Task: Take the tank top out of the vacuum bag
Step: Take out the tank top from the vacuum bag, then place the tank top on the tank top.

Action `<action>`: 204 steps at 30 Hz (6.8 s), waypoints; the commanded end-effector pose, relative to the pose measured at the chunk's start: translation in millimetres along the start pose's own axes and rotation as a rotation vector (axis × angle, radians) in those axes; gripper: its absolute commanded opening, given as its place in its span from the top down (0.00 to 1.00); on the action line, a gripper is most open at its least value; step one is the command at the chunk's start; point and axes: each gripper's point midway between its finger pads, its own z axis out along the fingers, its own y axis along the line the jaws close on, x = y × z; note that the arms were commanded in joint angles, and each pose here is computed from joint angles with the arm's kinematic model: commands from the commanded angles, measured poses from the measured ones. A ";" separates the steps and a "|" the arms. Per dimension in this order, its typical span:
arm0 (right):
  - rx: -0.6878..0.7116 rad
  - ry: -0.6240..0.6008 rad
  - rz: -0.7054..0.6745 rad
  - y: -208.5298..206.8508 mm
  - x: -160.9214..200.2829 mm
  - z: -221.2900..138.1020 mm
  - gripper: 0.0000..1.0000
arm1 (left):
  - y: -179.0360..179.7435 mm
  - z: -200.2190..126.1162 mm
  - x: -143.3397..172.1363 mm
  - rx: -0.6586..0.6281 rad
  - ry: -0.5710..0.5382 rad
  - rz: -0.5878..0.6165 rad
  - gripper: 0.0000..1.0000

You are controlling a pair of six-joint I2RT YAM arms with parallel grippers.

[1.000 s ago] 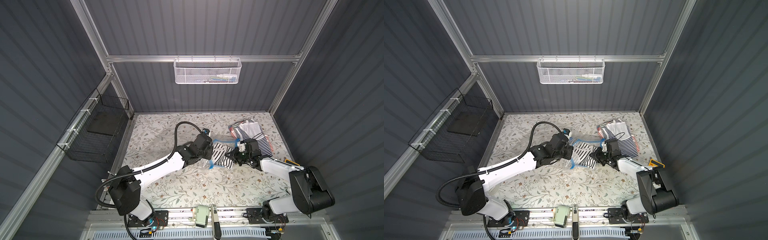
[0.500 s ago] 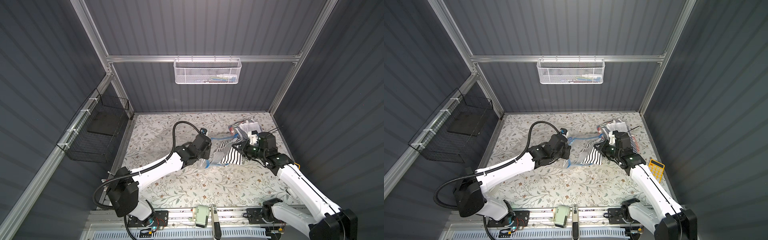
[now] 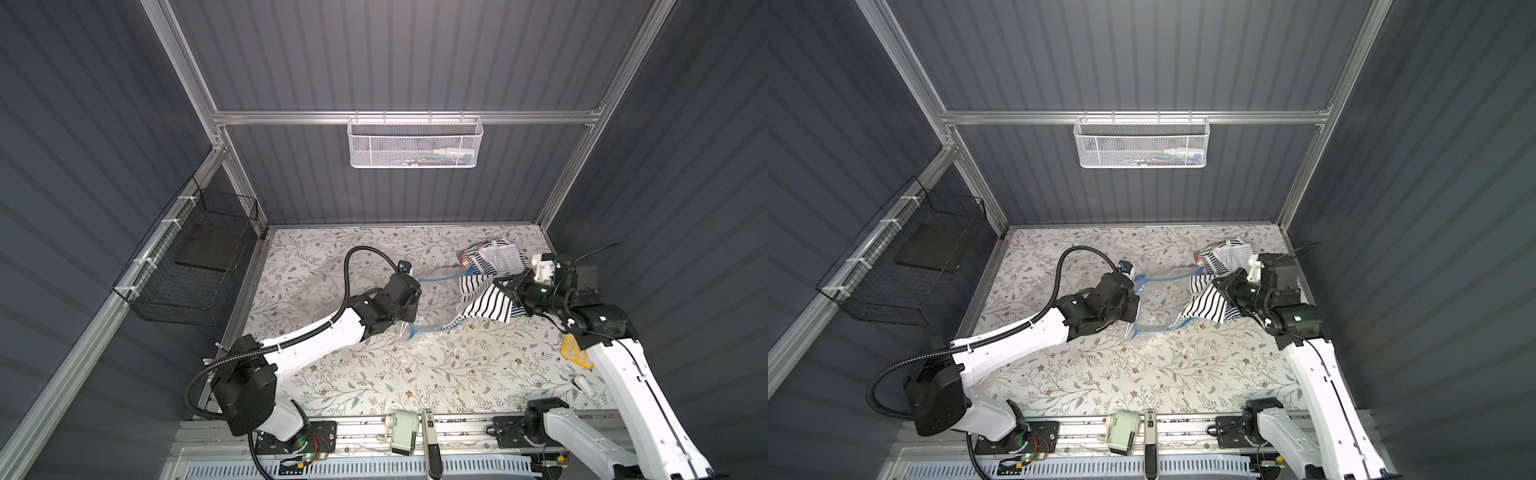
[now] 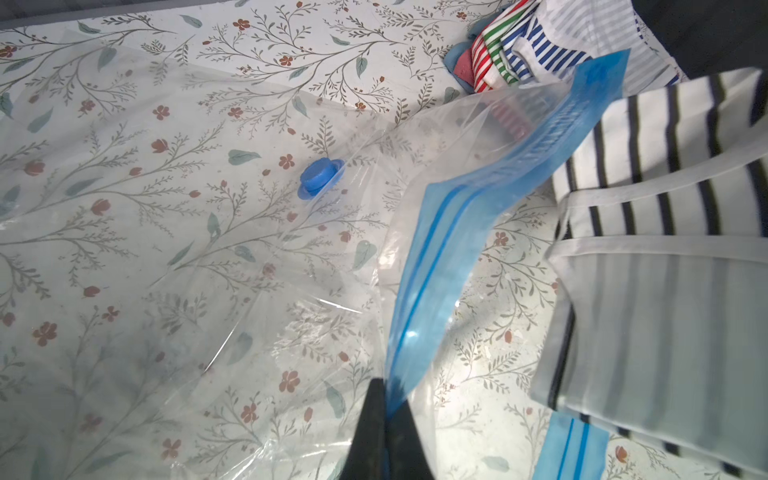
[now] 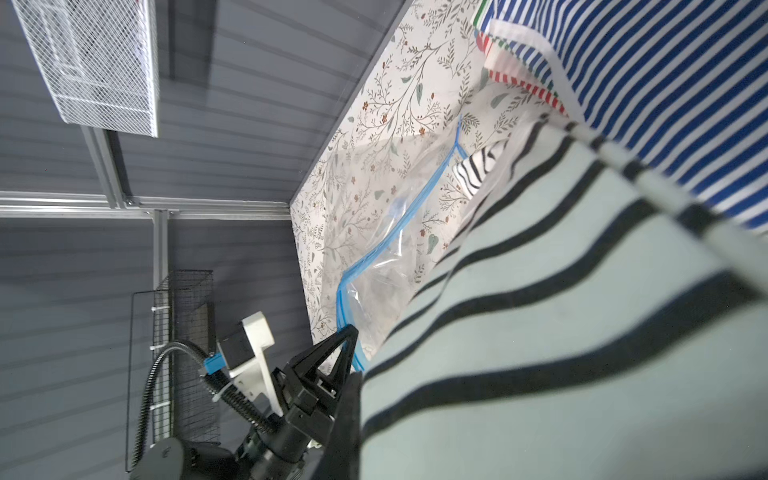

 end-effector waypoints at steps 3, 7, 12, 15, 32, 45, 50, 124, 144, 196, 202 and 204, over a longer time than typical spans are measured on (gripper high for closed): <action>-0.022 -0.049 -0.007 14.1 -17.4 -33.4 1.00 | 2.7 -4.0 1.9 -0.003 -0.003 -0.011 1.00; -0.016 -0.100 -0.003 15.9 -35.6 -44.0 1.00 | 12.2 -5.8 2.9 -0.042 -0.009 -0.017 1.00; -0.047 -0.137 -0.008 25.4 -57.8 -45.5 1.00 | 23.8 -9.0 5.5 -0.072 -0.009 -0.030 1.00; -0.053 -0.156 -0.021 28.1 -68.6 -44.6 1.00 | 31.7 -11.6 5.0 -0.096 -0.002 -0.034 1.00; -0.100 -0.320 -0.105 34.4 -131.0 -17.3 1.00 | 52.7 -27.7 -2.3 -0.136 -0.030 -0.024 1.00; -0.154 -0.469 -0.087 34.3 -178.7 2.6 1.00 | 52.3 -19.3 2.9 -0.134 -0.009 -0.022 1.00; -0.180 -0.499 -0.058 36.1 -197.3 13.7 1.00 | 53.4 -14.4 5.6 -0.137 -0.010 -0.025 1.00; -0.308 -0.703 0.085 35.9 -240.4 113.0 1.00 | 69.6 37.3 27.0 -0.144 0.093 -0.003 1.00; -0.141 -0.605 0.182 -53.7 -168.2 96.8 1.00 | 63.4 27.9 22.6 -0.098 0.077 -0.019 1.00; 0.196 -0.315 0.325 -249.1 -65.4 39.9 0.35 | 42.9 26.1 20.7 0.016 0.080 -0.055 1.00; 0.224 -0.340 0.364 -278.5 -76.6 36.7 0.43 | 44.1 24.7 20.5 0.012 0.077 -0.053 1.00; 0.237 -0.346 0.357 -283.7 -80.7 34.3 0.45 | 44.2 24.9 20.5 0.009 0.078 -0.049 1.00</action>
